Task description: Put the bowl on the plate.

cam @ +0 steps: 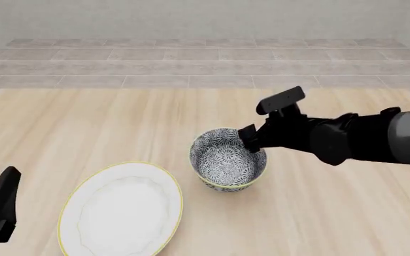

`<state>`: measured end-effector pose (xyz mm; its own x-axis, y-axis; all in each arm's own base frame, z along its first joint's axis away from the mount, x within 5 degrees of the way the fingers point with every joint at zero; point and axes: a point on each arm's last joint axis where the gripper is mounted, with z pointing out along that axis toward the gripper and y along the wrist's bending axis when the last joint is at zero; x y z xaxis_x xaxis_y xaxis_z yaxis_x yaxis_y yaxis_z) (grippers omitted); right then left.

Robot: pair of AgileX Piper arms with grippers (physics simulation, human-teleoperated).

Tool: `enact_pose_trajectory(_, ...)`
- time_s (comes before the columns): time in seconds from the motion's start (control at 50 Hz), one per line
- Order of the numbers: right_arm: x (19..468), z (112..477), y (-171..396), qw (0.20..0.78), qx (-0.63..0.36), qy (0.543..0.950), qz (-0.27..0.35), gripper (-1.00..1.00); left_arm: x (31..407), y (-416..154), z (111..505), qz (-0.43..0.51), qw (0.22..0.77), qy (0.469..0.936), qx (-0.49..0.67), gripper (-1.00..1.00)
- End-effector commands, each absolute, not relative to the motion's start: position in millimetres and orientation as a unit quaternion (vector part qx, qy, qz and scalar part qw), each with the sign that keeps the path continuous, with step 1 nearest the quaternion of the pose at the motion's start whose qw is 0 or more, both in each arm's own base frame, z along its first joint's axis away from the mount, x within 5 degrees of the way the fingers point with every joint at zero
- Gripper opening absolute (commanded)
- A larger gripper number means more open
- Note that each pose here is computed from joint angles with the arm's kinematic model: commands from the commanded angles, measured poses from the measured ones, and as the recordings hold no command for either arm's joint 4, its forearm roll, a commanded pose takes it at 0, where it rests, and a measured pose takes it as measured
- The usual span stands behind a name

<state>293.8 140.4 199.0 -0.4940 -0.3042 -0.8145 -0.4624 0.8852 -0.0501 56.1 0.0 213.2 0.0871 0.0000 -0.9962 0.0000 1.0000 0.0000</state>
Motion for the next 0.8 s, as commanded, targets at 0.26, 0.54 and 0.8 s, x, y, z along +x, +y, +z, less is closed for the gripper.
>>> enact_pose_trajectory(0.26,294.8,176.9,142.9,0.434,-0.22,0.869,0.09,1.0,56.1,0.0,213.2,0.0,0.737,0.676,0.0,1.0)
enact_pose_trajectory(0.54,295.3,165.1,146.0,0.424,-0.217,0.874,0.093,1.0,56.1,0.0,213.2,0.0,0.737,0.676,0.0,1.0)
enact_pose_trajectory(0.8,296.4,161.4,146.6,0.422,-0.214,0.876,0.094,1.0,56.1,0.0,213.2,0.0,0.737,0.676,0.0,1.0)
